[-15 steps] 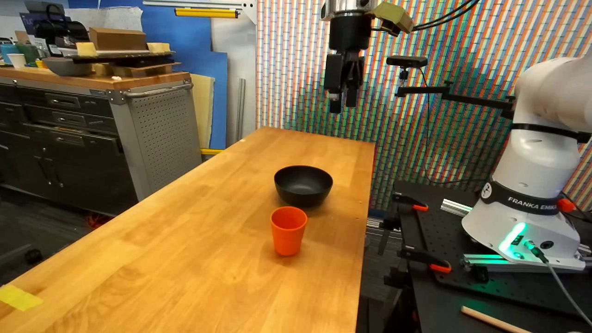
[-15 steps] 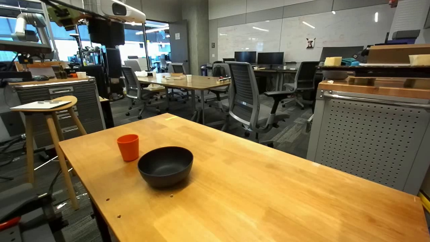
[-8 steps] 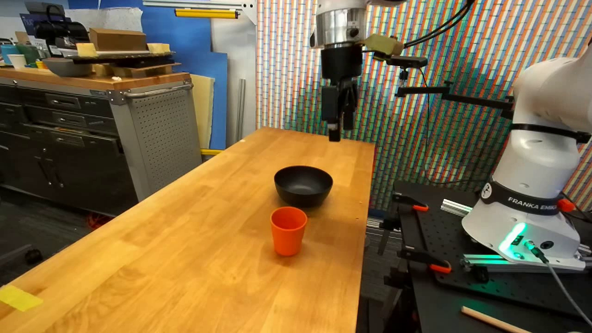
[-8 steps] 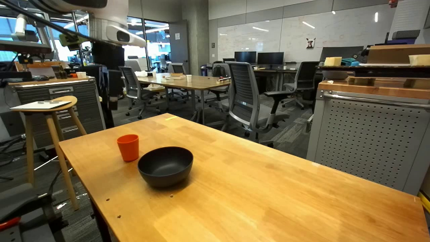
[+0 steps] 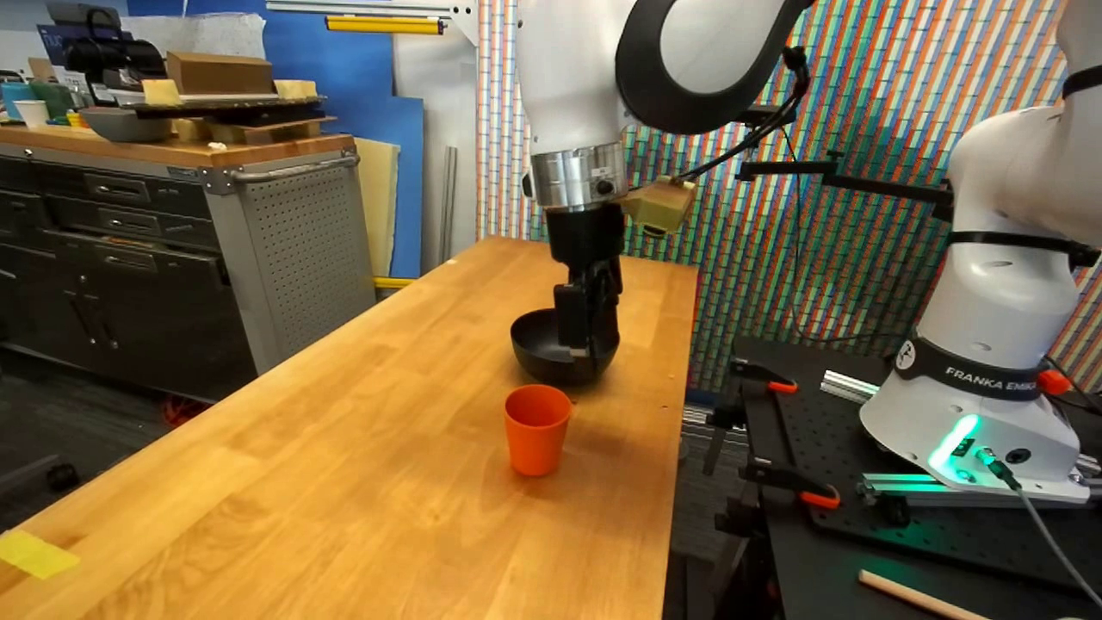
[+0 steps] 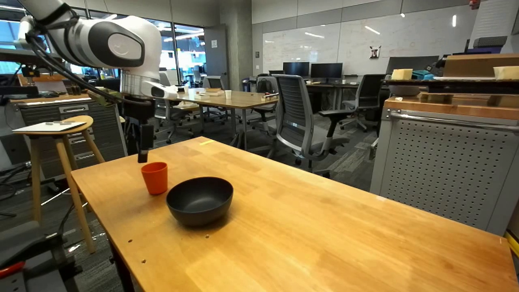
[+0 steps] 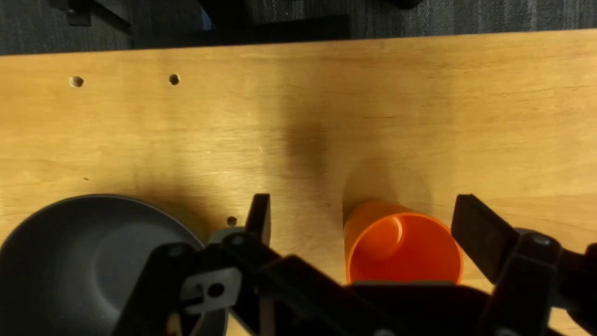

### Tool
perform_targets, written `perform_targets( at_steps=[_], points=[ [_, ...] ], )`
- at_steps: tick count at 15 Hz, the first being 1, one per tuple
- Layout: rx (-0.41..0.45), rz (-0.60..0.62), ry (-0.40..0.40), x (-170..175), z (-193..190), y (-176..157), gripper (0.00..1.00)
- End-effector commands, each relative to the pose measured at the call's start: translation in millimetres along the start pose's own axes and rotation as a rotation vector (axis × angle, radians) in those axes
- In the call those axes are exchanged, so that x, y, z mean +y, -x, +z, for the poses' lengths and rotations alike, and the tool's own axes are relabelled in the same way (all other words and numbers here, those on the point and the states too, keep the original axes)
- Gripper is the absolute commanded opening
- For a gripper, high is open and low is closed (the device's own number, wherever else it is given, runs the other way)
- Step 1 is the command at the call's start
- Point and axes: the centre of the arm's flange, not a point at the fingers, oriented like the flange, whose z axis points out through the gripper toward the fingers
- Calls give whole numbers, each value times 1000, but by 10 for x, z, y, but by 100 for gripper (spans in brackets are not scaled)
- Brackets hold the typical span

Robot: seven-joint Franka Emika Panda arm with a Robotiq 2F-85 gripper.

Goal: Place the orange cup inside the black bowl

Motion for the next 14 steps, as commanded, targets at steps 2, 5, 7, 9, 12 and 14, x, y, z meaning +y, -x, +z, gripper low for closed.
perform_targets(
  at_steps=[2, 5, 7, 9, 12, 14],
  points=[
    [53, 17, 8, -195, 186, -438, 100],
    [70, 49, 16, -128, 306, -617, 100],
    [54, 60, 18, -60, 415, -696, 72],
    [39, 77, 11, 20, 514, -744, 58],
    [20, 91, -2, 96, 612, -803, 33],
    [6, 96, -26, 102, 652, -807, 19]
  ],
)
